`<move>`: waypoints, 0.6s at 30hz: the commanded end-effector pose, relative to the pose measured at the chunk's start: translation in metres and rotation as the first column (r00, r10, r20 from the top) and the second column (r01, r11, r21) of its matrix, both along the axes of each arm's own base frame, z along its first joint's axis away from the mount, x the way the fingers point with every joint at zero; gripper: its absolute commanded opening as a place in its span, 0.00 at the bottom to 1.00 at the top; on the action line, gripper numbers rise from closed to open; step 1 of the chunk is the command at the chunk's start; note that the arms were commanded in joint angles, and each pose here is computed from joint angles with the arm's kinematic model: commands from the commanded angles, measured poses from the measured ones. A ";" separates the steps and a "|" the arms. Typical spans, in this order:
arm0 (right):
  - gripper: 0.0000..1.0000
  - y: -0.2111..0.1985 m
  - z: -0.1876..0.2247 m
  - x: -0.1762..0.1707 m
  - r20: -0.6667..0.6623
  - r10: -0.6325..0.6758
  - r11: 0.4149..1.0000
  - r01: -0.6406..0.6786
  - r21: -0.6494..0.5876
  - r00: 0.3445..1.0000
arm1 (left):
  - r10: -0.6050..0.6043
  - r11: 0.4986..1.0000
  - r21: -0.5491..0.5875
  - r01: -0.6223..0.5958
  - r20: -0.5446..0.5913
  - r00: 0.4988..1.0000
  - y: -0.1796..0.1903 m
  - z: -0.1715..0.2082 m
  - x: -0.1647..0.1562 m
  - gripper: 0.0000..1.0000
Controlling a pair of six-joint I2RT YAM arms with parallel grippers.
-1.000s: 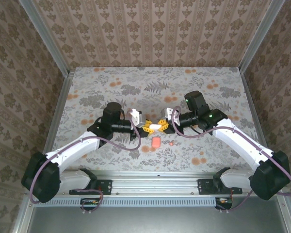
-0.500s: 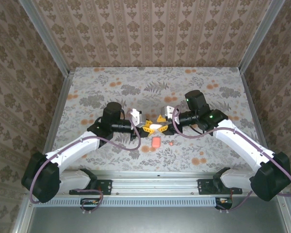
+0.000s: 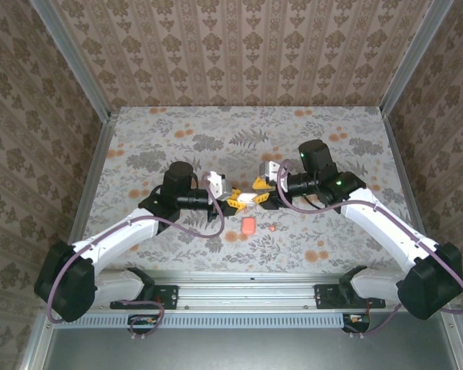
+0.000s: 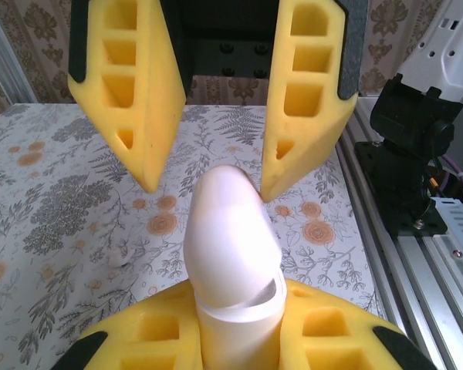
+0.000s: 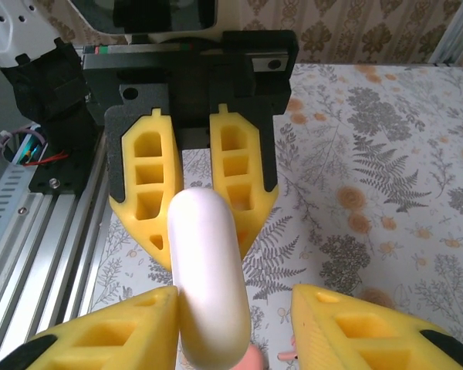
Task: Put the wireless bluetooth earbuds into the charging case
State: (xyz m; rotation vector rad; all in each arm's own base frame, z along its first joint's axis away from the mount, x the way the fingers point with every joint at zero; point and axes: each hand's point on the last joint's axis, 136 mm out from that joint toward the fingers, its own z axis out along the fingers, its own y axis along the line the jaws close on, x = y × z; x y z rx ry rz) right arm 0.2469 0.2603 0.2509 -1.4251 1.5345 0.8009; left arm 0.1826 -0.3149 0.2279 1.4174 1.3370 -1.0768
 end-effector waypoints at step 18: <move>0.44 -0.005 0.037 0.022 0.069 -0.105 0.993 0.101 0.057 0.992 | -0.010 0.999 -0.046 0.010 -0.002 1.000 0.002 0.003 -0.004 0.09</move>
